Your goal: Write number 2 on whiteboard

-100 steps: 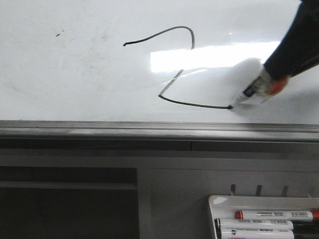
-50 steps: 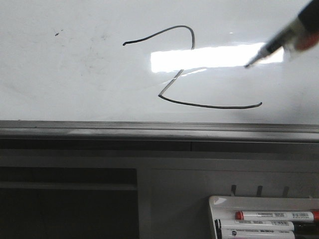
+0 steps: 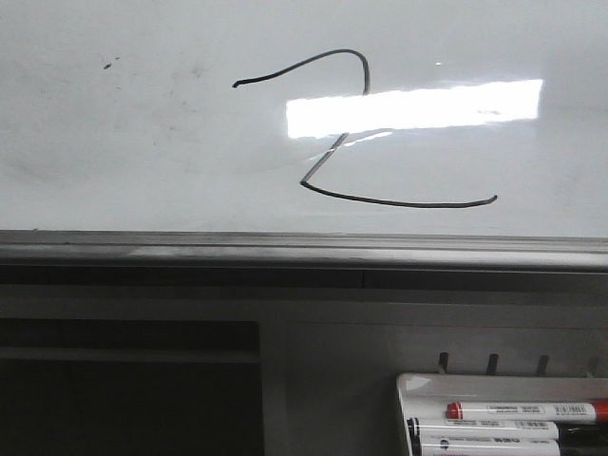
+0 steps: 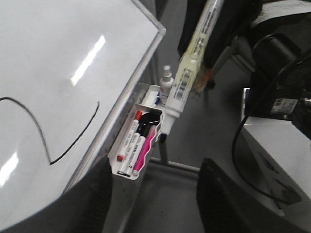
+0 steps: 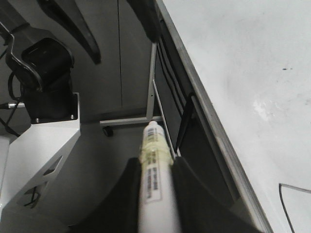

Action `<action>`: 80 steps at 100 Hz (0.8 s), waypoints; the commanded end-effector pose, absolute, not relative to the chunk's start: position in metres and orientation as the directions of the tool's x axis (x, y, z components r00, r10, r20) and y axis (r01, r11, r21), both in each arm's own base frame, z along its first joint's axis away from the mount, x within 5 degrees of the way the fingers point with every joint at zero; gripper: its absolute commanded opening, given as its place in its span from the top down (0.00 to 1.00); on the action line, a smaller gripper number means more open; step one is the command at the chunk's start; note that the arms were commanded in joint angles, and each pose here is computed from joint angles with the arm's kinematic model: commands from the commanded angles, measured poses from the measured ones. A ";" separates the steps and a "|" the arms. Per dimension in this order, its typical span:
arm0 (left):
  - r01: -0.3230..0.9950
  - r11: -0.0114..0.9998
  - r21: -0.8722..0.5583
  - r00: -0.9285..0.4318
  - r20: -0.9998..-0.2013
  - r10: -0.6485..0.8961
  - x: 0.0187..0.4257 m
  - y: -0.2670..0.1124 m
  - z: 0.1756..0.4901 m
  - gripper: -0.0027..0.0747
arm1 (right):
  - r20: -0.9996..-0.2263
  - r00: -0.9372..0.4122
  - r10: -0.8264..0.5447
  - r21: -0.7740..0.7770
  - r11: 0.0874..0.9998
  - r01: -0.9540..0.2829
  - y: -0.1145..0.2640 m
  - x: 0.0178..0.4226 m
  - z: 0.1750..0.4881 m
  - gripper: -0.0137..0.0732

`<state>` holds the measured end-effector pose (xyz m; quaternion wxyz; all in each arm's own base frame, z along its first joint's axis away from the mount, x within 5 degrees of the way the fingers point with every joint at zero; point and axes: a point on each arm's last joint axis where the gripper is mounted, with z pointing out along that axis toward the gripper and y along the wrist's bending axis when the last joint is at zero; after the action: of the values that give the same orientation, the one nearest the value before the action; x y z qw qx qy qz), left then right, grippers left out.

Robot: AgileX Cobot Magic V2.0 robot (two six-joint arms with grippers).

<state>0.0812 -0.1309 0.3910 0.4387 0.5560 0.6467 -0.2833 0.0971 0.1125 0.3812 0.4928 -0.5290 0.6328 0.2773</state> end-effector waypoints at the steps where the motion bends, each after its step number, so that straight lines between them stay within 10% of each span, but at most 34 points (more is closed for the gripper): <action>1: 0.977 0.198 0.082 -0.003 -0.919 0.395 0.088 -0.144 0.411 0.60 | -0.953 0.101 -0.286 -0.183 0.276 -0.943 0.115 0.092 0.400 0.91; 80: 0.993 0.107 -0.046 -0.084 -0.918 0.387 0.116 -0.182 0.410 0.51 | -0.955 0.166 -0.247 -0.229 0.250 -0.941 0.119 0.095 0.404 0.91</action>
<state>0.1161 -0.1801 0.3904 0.3535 0.5752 0.6485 -0.3517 0.0949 0.1170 0.3904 0.5340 -0.5419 0.5789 0.2934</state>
